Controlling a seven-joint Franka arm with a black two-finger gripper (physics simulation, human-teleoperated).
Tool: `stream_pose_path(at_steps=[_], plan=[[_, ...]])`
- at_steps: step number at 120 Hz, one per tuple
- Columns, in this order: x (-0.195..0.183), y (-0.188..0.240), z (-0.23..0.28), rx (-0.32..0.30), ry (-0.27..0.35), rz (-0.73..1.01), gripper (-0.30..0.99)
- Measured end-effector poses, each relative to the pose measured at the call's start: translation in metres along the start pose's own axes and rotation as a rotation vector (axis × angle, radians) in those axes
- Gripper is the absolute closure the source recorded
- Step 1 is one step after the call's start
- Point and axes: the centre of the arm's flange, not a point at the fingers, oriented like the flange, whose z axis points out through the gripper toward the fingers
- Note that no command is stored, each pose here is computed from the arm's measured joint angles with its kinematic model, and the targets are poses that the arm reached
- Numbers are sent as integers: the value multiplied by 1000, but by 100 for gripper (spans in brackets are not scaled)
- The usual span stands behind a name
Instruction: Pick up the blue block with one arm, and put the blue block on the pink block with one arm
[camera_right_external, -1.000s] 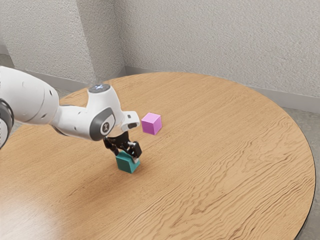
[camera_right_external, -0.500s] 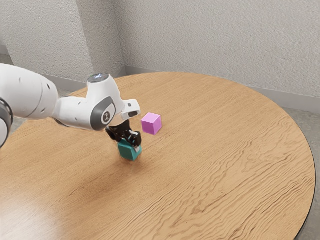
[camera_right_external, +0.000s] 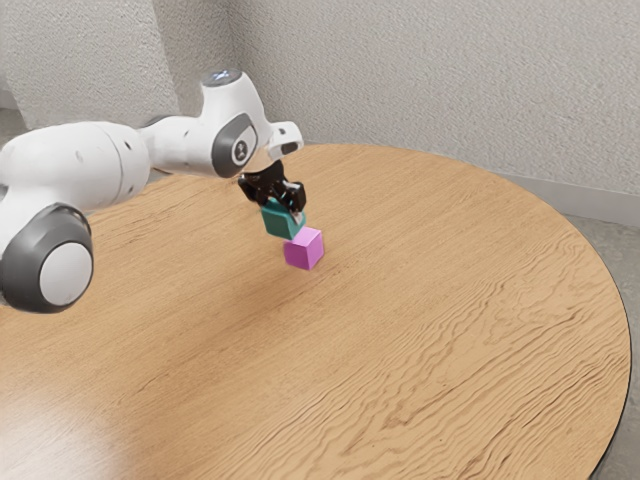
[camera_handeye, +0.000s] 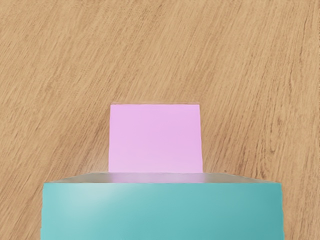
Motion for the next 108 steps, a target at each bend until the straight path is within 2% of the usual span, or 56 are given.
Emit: stream_pose_path(at_steps=[20, 69, 91, 108], plan=[[9, 10, 10, -24, 0, 32, 30], [25, 0, 16, -1, 34, 51, 30], [21, -4, 34, -10, 14, 45, 30], [23, -5, 34, -10, 21, 45, 29]])
